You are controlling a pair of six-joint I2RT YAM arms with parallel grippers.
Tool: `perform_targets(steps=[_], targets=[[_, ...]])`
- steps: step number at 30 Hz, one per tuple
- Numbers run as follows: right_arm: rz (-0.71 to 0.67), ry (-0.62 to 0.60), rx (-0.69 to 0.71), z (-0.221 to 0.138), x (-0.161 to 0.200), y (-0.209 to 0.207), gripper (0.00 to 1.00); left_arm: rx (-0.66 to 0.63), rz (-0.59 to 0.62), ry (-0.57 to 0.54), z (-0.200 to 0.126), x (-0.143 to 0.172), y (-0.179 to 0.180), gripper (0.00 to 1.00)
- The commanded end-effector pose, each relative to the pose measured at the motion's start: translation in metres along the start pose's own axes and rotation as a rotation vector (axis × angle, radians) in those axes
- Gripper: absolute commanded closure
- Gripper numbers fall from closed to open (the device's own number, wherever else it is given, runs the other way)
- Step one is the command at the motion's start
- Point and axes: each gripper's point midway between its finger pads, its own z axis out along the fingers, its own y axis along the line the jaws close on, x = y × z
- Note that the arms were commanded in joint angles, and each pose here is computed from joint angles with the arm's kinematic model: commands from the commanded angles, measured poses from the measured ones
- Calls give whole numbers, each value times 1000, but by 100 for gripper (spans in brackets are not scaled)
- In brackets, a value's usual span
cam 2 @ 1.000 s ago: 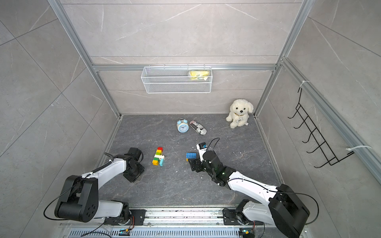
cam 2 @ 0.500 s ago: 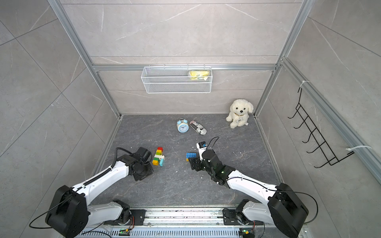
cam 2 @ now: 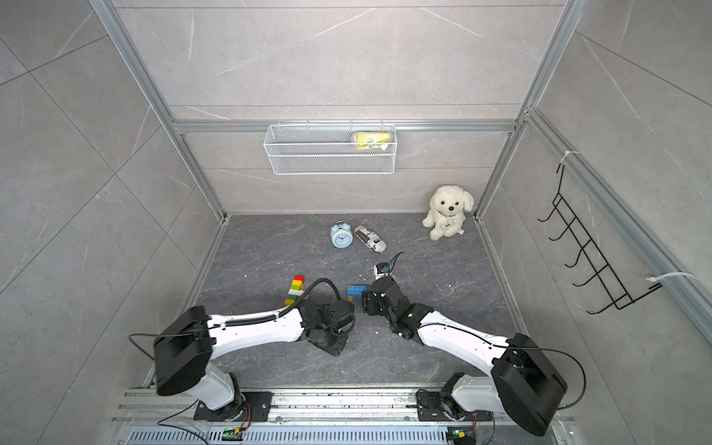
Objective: Assemble the letter h with lego
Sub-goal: Place the lego brick at the center of the board.
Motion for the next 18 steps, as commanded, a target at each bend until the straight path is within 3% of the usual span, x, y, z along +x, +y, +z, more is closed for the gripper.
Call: perform_targets(steps=[1,7,12,13,15,18], targets=[[60,26,129,3,1,-28,24,77,157,-49,5,-23,-23,100],[159,65,154,7,7,-50,24,68,282,-3,29,-17,-22,100],[211,86,155,9,11,-59,24,23,315,-10,45,-17,-13,100],[217,86,156,9,11,-61,24,22,314,-18,45,-19,-12,90],[224,86,155,9,11,-63,23,4,309,-32,44,-21,-9,58],[226,89,146,9,11,-62,22,-33,304,-53,40,-27,-2,38]])
